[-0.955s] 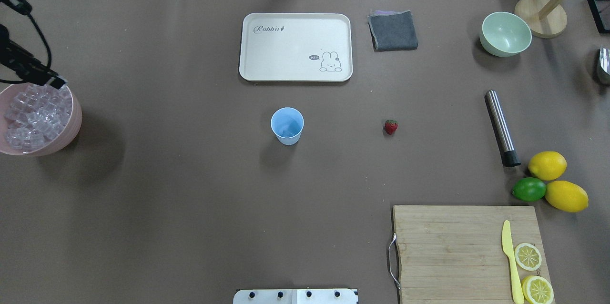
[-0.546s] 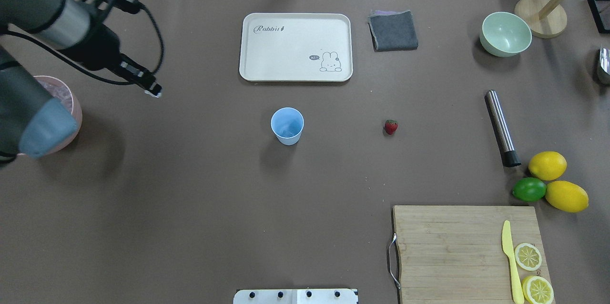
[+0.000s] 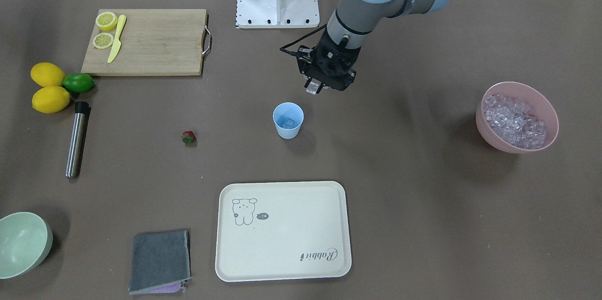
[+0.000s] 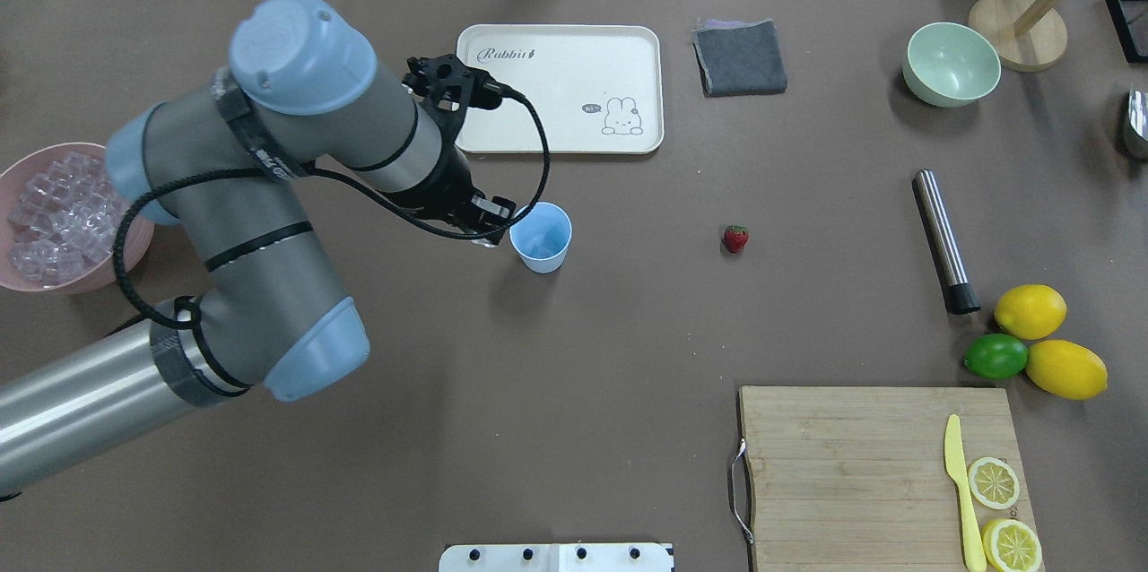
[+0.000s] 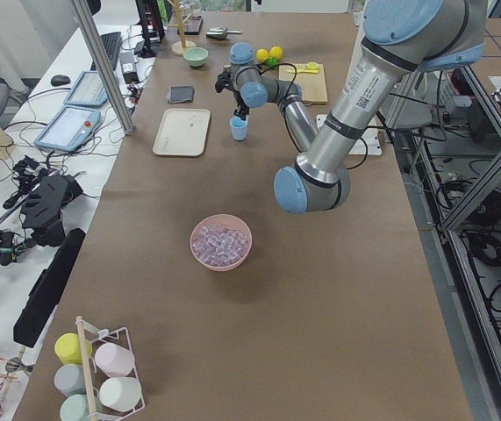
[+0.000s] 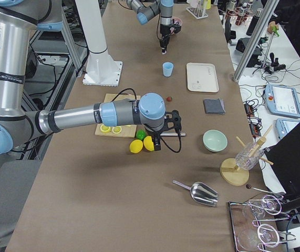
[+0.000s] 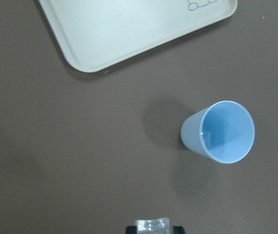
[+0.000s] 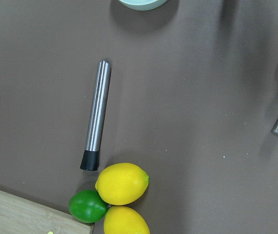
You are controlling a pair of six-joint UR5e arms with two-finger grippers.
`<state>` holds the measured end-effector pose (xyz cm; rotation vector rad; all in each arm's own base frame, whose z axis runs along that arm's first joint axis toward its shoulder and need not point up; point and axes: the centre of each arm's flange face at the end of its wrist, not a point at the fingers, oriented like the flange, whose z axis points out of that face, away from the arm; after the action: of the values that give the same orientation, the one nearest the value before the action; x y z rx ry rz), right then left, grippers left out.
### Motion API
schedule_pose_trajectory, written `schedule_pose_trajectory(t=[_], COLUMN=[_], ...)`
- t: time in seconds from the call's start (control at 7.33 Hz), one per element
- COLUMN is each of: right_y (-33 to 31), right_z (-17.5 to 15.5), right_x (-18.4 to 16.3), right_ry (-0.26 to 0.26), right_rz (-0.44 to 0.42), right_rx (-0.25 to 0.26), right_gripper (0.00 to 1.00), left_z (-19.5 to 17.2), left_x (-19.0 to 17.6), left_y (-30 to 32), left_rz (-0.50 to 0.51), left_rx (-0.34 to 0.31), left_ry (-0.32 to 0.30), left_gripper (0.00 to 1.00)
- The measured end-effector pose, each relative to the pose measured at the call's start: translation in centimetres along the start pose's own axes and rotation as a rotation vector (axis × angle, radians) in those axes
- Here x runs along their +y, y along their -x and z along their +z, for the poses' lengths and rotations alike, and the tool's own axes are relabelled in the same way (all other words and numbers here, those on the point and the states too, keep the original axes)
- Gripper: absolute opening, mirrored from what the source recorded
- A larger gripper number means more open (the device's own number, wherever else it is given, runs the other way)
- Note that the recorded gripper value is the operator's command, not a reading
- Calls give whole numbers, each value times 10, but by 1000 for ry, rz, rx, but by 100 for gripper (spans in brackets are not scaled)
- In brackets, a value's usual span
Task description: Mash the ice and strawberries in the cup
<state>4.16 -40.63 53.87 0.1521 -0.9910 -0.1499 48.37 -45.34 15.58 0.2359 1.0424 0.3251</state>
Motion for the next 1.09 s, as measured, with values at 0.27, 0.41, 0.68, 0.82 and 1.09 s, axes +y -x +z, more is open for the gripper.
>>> schedule_pose_trajectory(t=[0.27,0.41,0.68,0.82,1.09], right_y=[-1,-1,-2,-2,-2], right_z=[1,1,1,1,1], right_x=[1,1,2,2,2], right_ry=[2,2,3,3,2], right_rz=[3,4,5,5,5], right_rx=[-2,-3,-2,-2,-3], right_gripper=[100,100,100,100,100], left_z=[24,32,48,53,49], left_x=[-13,-17,-22,-21,-22], left_y=[-20,-19,-13,-14,-13], left_rz=[-10,-10,-6,-3,0], left_rx=[-6,-8,-14,-15,-13], left_ry=[-24,-28,-55,-65,-79], left_gripper=[0,0,97,97,97])
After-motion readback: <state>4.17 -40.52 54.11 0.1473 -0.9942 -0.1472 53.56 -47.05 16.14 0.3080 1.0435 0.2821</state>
